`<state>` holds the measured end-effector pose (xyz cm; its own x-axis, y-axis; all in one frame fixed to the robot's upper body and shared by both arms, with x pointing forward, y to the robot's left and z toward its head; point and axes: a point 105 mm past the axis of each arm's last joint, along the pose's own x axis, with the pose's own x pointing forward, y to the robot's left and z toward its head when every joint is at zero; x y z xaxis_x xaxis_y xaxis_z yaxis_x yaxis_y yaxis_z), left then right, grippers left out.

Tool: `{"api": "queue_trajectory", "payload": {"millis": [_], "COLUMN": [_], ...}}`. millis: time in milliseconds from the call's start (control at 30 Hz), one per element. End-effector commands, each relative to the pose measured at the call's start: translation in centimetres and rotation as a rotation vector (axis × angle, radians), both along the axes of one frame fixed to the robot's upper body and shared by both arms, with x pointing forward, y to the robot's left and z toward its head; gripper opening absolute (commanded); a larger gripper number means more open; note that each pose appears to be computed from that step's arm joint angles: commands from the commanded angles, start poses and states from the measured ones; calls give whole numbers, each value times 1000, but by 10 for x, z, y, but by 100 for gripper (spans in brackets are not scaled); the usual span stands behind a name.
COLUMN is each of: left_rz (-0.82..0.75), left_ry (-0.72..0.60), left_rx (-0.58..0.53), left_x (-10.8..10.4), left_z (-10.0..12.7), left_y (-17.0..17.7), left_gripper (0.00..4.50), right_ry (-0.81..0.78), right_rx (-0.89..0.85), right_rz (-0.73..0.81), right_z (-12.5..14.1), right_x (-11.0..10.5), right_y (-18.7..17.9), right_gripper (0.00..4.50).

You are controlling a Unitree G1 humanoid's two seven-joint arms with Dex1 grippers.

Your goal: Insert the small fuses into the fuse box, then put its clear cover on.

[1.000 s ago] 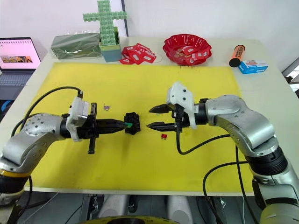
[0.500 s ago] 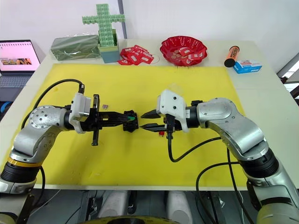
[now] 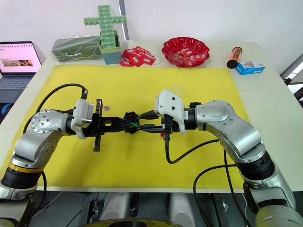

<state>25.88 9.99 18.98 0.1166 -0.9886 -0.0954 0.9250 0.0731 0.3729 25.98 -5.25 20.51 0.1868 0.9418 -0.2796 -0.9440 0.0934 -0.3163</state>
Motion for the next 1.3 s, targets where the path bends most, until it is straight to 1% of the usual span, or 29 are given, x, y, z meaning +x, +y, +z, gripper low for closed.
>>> {"api": "queue_trajectory", "payload": {"millis": [33, 67, 133, 167, 233, 300, 567, 700, 733, 767, 800, 833, 867, 900, 933, 1000, 1033, 1133, 1200, 1300], "left_rz": [-15, -16, -21, -23, -39, -31, -33, 23, 42, 63, 86, 102, 167, 237, 321, 409, 429, 482, 521, 559], "left_ry": [-53, -51, -47, -45, -56, -42, -51, -38, -38, -35, -30, -27, -35, -27, -9, 16, 14, 23, 33, 16], "left_rx": [-14, -17, -21, -24, -17, -33, -13, -14, -15, -15, -16, -17, -28, -41, -72, -106, -112, -126, -148, -191], "left_x": [-3, -3, -4, -4, -6, -5, -6, 0, 1, 3, 4, 4, 6, 6, 6, 3, 1, -2, -1, 3], "left_z": [11, 11, 11, 12, 11, 13, 11, 8, 7, 5, 3, 2, -4, -12, -19, -28, -32, -44, -49, -49], "left_y": [-3, -3, -3, -4, -5, -5, -4, 5, 8, 11, 15, 17, 24, 32, 39, 46, 47, 48, 48, 47], "left_gripper": [0, 0, 0, 0, 0, 0, 0, 100, 142, 172, 216, 249, 289, 319, 361, 436, 447, 447, 447, 447], "right_ry": [-64, -63, -64, -66, -66, -62, -53, -43, -45, -51, -58, -62, -76, -78, -89, -96, -110, -132, -138, -138], "right_rx": [24, 27, 31, 34, 40, 48, 56, 45, 39, 32, 28, 26, 10, -13, -37, -71, -88, -120, -134, -153], "right_rz": [17, 16, 16, 14, 13, 15, 27, 53, 57, 58, 57, 57, 42, 25, 9, -2, -7, -57, -70, -74], "right_z": [15, 15, 16, 17, 17, 18, 22, 26, 26, 27, 27, 28, 26, 23, 20, 15, 14, 12, 12, 11], "right_x": [-3, -3, -2, -2, -1, -1, -3, -6, -6, -6, -5, -4, 0, 5, 10, 15, 17, 29, 32, 34], "right_y": [3, 3, 3, 3, 4, 4, 2, 3, 4, 4, 5, 5, 6, 7, 9, 12, 14, 20, 26, 33], "right_gripper": [135, 135, 101, 78, 12, 5, 5, 0, 0, 0, 0, 0, 0, 0, 0, 0, 0, 0, 0, 0]}}
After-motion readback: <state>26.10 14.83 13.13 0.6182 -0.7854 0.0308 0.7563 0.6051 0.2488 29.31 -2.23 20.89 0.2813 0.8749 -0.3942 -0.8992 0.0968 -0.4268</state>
